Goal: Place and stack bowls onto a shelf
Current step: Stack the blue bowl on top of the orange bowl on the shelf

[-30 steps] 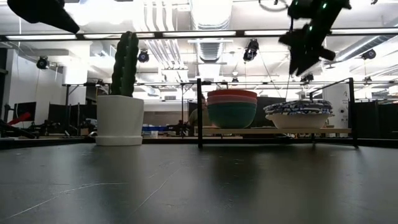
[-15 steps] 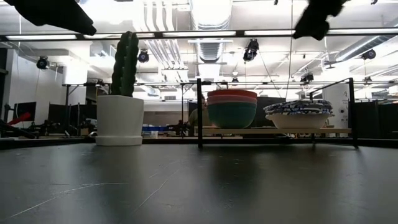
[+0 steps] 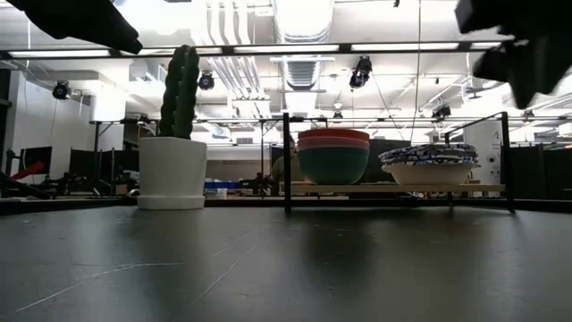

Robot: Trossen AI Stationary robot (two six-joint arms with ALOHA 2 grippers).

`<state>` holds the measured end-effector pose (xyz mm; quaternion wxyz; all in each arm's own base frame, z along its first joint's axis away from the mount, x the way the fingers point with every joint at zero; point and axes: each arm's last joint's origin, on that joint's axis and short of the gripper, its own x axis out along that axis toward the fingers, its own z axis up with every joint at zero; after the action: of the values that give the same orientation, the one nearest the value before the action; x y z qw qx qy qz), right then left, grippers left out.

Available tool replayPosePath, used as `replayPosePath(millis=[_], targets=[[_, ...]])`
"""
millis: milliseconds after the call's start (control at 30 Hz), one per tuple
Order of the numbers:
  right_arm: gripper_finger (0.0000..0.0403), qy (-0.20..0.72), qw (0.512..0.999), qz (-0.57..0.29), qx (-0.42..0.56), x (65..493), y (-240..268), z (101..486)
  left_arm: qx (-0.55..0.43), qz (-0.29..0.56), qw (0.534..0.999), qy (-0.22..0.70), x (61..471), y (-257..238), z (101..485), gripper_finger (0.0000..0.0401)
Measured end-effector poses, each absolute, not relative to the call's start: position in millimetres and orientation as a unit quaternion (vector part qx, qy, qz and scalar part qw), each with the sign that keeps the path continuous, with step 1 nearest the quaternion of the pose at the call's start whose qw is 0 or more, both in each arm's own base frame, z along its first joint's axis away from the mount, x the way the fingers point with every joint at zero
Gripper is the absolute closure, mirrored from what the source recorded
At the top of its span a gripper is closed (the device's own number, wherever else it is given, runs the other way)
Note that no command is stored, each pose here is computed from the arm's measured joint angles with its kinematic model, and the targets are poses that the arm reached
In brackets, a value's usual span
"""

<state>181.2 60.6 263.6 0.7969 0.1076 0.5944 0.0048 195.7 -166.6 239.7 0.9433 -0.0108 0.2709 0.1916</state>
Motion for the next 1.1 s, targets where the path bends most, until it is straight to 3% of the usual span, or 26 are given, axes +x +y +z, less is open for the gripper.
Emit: replayPosePath(millis=[233, 600, 733, 900, 1100], targets=[[0.0256, 0.665, 0.743, 0.024, 0.068, 185.9, 93.3, 238.6, -0.004, 0.189, 0.943, 0.272, 195.8, -166.7, 239.8, 0.0262], [0.0267, 0.733, 0.680, -0.004, -0.022, 197.0, 102.5, 203.9, 0.008, 0.186, 0.943, 0.275, 195.8, -166.7, 239.8, 0.0262], [0.0299, 0.746, 0.665, 0.002, -0.031, 201.2, 105.1, 194.9, 0.008, 0.186, 0.943, 0.275, 195.7, -166.7, 239.8, 0.0262], [0.0379, 0.756, 0.654, 0.011, -0.025, 202.7, 106.8, 190.5, 0.008, 0.186, 0.943, 0.275, 195.7, -166.7, 239.8, 0.0262], [0.0391, 0.727, 0.685, -0.016, 0.043, 210.4, 94.0, 204.6, 0.026, 0.182, 0.943, 0.277, 195.7, -166.6, 239.8, 0.0262]])
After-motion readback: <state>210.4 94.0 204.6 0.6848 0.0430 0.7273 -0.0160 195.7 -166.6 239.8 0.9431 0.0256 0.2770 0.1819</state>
